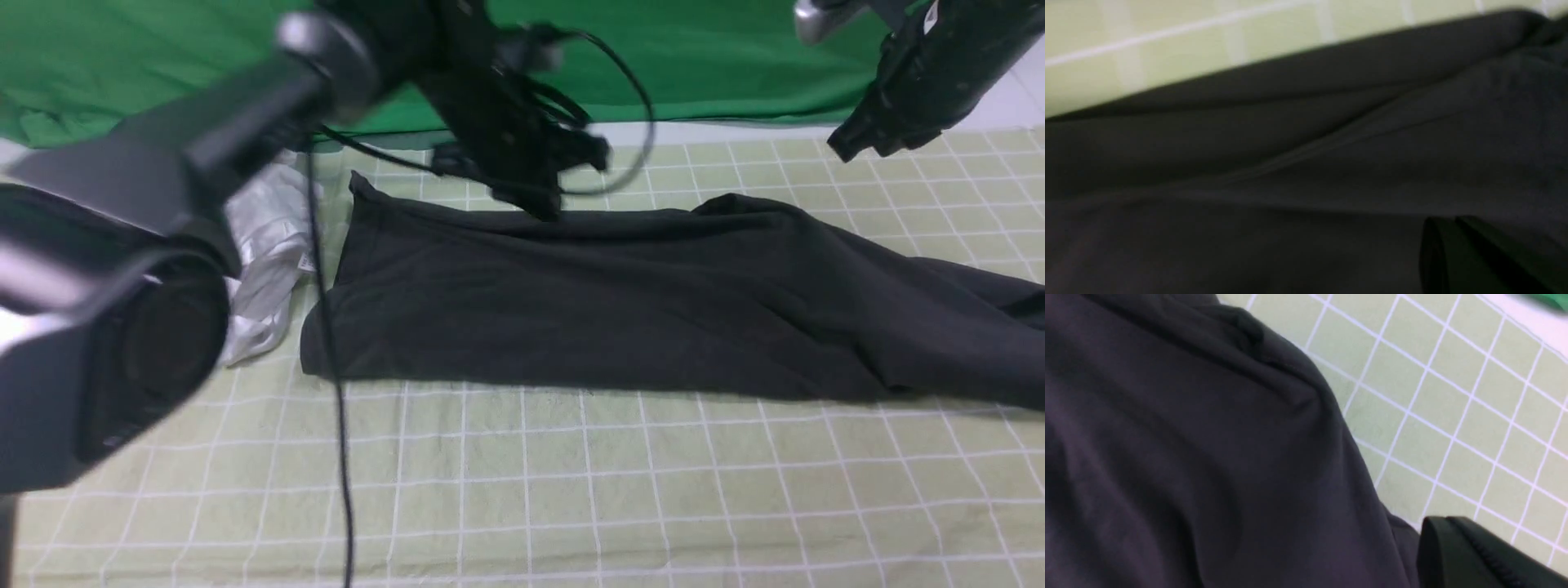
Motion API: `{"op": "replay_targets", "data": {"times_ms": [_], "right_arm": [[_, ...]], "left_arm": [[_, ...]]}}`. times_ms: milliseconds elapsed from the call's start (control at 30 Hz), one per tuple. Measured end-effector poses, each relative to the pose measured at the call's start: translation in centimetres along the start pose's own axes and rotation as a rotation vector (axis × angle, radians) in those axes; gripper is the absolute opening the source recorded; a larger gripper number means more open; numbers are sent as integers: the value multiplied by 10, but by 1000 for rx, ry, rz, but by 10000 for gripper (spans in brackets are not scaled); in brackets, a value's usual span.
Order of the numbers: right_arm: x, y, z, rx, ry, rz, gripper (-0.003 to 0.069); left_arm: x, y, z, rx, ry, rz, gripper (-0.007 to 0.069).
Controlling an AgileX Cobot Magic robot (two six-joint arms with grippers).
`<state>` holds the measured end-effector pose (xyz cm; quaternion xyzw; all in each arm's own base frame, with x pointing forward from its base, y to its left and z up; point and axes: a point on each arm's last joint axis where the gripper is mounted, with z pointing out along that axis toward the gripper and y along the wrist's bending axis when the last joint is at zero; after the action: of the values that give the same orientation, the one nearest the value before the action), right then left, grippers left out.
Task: Fold a long-sleeved shirt over a green coffee tablecloth.
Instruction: 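Fold the black garment in half by bringing its near edge over to the far edge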
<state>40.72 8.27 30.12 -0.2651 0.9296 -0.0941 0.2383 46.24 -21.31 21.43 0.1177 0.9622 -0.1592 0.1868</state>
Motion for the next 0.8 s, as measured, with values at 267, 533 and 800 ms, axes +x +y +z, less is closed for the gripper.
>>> {"op": "replay_targets", "data": {"times_ms": [267, 533, 800], "right_arm": [[14, -6, -62, 5, -9, 14, 4], [36, -9, -124, 17, -23, 40, 3], [71, -21, -100, 3, 96, 81, 3]], "left_arm": [[6, 1, 71, -4, -75, 18, 3], [-8, 7, 80, -20, -239, 19, 8], [-27, 31, 43, 4, -187, -79, 11]]}}
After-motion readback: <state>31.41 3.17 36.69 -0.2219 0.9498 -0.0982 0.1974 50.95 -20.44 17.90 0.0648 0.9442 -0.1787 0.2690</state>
